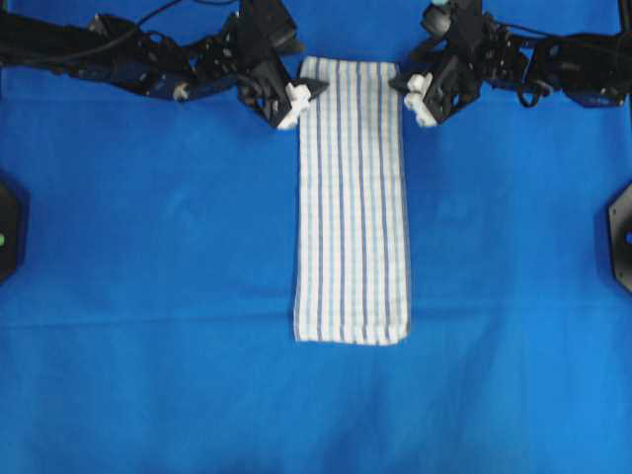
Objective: Fold the blue towel.
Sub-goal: 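Move both grippers to the strip's far end and grasp its corners, then fold the far end of the strip toward the near end with both grippers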
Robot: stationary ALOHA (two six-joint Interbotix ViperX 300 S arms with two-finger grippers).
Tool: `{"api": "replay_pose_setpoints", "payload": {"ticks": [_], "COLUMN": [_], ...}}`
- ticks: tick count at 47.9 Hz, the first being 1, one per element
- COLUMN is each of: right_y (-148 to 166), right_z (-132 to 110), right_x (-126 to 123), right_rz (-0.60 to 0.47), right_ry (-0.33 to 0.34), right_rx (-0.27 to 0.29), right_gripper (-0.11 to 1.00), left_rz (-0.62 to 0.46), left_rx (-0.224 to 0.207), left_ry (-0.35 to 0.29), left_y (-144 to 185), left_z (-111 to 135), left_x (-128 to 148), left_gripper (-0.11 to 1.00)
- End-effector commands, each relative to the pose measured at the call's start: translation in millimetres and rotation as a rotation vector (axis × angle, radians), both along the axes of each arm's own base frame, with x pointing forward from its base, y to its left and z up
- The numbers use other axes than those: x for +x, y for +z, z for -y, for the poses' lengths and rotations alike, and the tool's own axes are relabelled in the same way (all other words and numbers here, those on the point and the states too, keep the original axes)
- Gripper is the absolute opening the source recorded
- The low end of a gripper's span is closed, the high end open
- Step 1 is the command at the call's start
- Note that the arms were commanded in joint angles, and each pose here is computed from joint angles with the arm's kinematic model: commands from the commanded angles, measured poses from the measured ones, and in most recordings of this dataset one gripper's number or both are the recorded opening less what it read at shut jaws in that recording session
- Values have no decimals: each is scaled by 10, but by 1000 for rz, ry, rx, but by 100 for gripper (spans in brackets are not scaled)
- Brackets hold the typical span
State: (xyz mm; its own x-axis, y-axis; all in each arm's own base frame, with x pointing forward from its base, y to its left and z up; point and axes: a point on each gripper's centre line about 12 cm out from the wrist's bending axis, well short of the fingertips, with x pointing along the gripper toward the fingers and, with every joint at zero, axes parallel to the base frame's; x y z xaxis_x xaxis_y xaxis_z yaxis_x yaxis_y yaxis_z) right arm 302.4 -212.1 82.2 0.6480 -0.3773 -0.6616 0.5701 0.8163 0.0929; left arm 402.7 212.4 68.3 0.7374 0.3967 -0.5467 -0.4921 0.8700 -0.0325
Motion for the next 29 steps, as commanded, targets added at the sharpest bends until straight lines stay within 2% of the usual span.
{"api": "replay_pose_setpoints", "payload": {"ticks": [1,5,9,18,23,29], "right_y": [42,8,-4,-6,-12,-6], "right_z": [35,33,22,-27,-37,-35], "right_x": [61,67,63,85,91,91], "right_rz": [21,13,11,9,9,13], "right_ry": [3,4,6,22,22,15], "right_rx": [-13,-8,-5,-6,-2,2], "right_gripper": [66,62,54,8,8,8], "left_rz": [31,27,17,-8,-5,-4], "left_rx": [11,9,5,-4,0,7], "left_ry": [9,10,9,2,0,-3], "left_y": [101,88,58,-7,9,25], "left_z": [-51,-58,-53,-30,-34,-39], "left_x": [49,47,38,41,50,59], "left_gripper": [86,79,63,21,4,4]}}
